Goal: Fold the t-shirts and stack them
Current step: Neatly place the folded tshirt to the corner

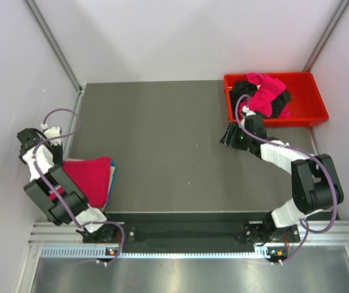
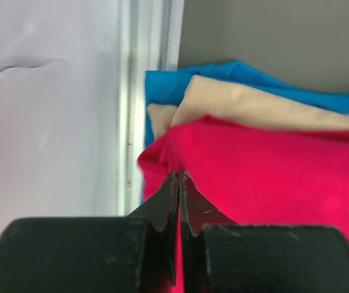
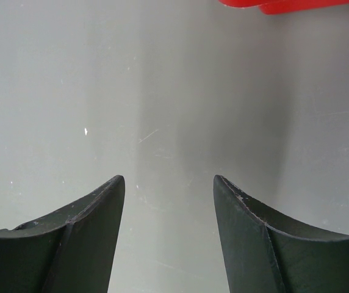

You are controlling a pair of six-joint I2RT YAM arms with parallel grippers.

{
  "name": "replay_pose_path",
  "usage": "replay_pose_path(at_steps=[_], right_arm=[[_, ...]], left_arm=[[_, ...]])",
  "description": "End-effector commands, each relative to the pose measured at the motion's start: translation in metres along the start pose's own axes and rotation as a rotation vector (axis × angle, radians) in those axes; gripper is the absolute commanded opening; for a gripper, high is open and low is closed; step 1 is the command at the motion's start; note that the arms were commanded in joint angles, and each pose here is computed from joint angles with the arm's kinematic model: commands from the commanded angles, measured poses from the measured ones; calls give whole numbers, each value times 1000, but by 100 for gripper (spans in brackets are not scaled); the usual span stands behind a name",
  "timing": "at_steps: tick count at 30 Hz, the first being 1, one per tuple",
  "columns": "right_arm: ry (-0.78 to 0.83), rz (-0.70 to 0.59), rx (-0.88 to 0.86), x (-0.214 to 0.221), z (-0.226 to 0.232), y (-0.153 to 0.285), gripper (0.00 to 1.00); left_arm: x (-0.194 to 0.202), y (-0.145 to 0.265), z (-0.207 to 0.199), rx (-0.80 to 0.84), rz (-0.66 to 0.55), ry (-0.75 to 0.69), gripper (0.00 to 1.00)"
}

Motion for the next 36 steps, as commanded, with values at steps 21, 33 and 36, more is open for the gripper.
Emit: replay_pose_path(at_steps=[21,33,36], right_arm=[[17,-187,71,-41,-13,48,64],[-3,-248,155,-22,-36,83,65],[-14,-272,183,-16,-41,90,66]], left_arm=[[-77,11,-75,-154,-135,-176,57],[-39,64,-244,399,-363,-583,74],[-16,61,-242,421,-362,-584,85]])
Point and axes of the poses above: each gripper's point midway between its finger pads, its own y axis back along the fingers, its own z axis along the line the jaws close on, x = y × z, the point moved 6 cm from there along y, back along the fingers, and after that the axes turned 4 degrees about y, right-handed, at the moved point
